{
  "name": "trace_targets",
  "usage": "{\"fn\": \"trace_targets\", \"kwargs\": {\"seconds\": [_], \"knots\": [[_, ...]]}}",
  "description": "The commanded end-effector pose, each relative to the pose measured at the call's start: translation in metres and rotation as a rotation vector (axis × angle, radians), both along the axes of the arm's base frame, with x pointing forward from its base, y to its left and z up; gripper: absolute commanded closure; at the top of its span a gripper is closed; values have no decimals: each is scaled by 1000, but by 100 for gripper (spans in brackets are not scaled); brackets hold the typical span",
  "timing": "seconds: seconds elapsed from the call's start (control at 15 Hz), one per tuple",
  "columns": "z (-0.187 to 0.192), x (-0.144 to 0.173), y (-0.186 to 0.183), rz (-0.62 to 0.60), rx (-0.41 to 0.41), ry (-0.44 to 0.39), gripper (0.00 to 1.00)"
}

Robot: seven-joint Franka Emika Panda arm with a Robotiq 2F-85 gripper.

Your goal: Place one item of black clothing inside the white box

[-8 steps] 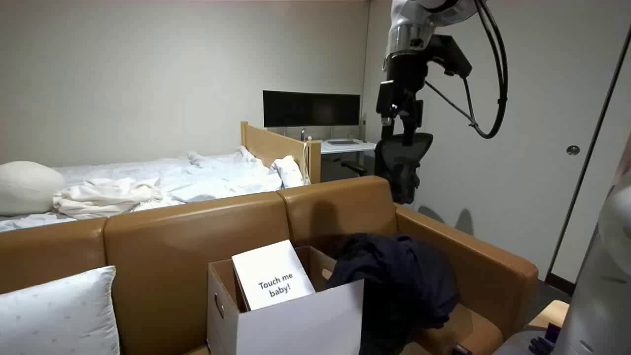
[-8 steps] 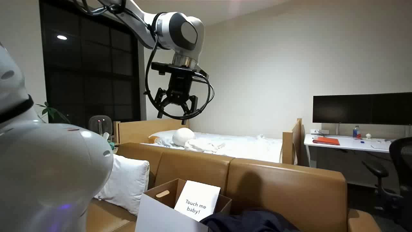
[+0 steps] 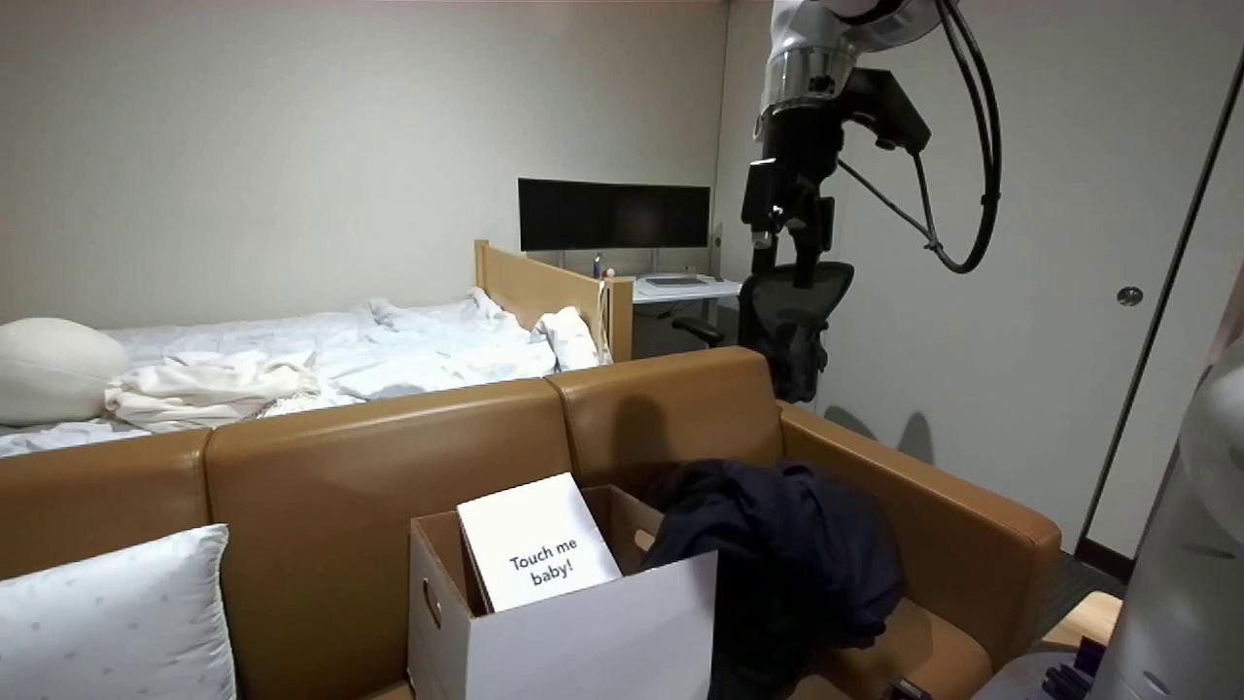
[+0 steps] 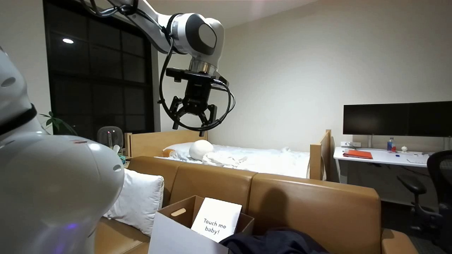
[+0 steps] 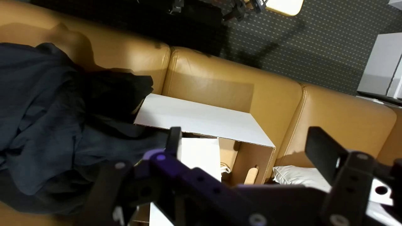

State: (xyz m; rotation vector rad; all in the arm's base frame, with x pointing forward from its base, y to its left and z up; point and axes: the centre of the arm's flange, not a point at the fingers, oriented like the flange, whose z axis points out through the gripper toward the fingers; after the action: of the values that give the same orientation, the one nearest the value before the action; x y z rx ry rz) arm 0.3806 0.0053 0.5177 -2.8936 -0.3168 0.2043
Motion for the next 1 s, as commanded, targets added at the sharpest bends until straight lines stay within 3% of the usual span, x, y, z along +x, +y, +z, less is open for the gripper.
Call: {"fn": "trace_targets", "kwargs": {"seconds": [0.0,0.6,0.8,0.93], "knots": [[0,0,0,0,0,0,0],[0,0,0,0,0,0,0],[-7,43,-18,27,-24,-95,0],[-15,83,-54,24,-123,-208,0]]}}
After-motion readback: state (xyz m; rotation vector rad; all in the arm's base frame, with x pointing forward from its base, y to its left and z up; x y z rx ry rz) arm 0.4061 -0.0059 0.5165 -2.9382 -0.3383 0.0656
